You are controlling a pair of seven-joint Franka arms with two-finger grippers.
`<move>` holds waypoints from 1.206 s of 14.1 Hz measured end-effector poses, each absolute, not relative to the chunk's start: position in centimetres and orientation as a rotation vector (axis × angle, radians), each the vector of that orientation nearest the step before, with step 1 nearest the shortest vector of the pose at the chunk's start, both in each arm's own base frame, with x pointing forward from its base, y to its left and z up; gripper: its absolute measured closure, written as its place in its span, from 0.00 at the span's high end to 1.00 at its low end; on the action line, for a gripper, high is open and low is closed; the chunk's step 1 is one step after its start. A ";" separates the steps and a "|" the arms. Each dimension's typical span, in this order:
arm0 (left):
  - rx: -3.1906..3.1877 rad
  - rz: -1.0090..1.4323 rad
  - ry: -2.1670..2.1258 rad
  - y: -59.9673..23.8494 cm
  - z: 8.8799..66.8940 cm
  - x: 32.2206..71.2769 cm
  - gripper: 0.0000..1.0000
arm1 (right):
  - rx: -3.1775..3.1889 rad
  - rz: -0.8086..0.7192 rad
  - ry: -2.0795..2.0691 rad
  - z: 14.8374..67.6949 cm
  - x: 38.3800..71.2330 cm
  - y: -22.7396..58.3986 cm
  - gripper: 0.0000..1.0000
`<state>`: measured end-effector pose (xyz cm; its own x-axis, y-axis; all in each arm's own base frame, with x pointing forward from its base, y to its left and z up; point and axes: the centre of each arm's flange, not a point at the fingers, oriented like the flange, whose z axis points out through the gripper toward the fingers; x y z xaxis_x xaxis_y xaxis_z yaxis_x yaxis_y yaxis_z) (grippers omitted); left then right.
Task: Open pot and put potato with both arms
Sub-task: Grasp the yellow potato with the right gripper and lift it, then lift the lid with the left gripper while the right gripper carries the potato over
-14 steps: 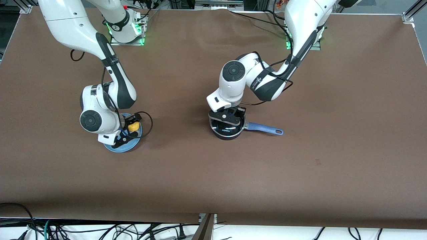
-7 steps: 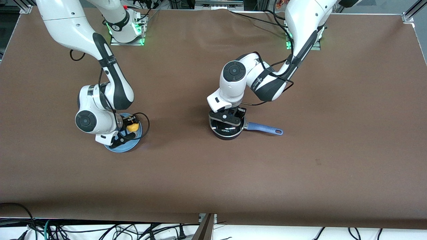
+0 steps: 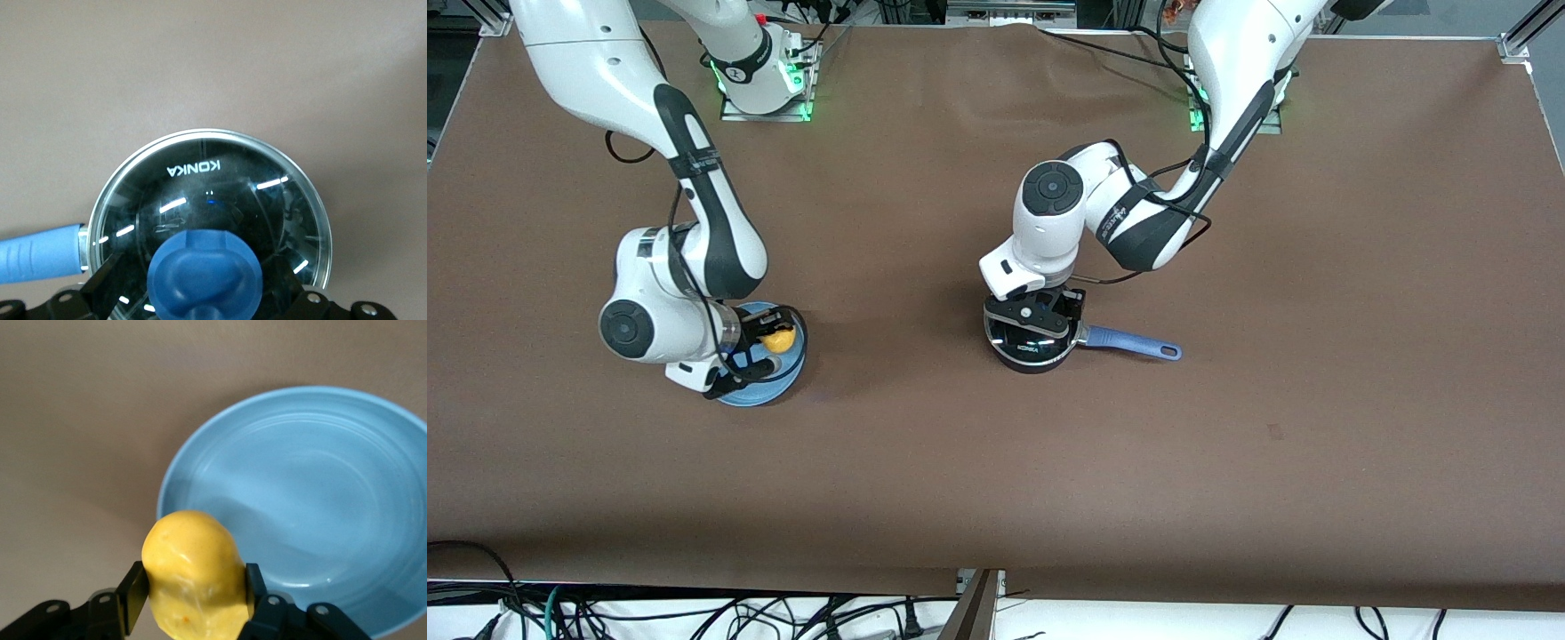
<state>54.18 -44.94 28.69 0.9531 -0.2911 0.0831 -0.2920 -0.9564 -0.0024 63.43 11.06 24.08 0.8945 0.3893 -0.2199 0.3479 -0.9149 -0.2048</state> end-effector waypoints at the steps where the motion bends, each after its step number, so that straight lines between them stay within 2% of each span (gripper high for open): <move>1: 3.093 0.138 -0.466 -45.0 28.7 54.2 0.96 | -2.883 0.386 -0.538 25.3 63.9 11.3 0.64; 5: 3.095 0.148 -0.476 -45.0 28.5 54.3 0.90 | -2.859 0.390 -0.313 29.8 65.3 13.6 0.63; 7: 3.100 0.171 -0.500 -45.0 28.6 54.3 0.73 | -2.821 0.387 -0.222 31.0 65.4 15.6 0.63; 8: 3.101 0.175 -0.506 -45.1 28.6 54.3 0.73 | -2.809 0.386 -0.187 31.3 65.4 16.5 0.63; 9: 3.097 0.178 -0.515 -45.1 28.6 54.2 0.67 | -2.805 0.383 -0.168 31.7 65.4 17.3 0.63; 17: 3.105 0.206 -0.484 -42.6 30.1 56.3 0.66 | -2.806 0.396 -0.078 32.2 65.2 19.2 0.63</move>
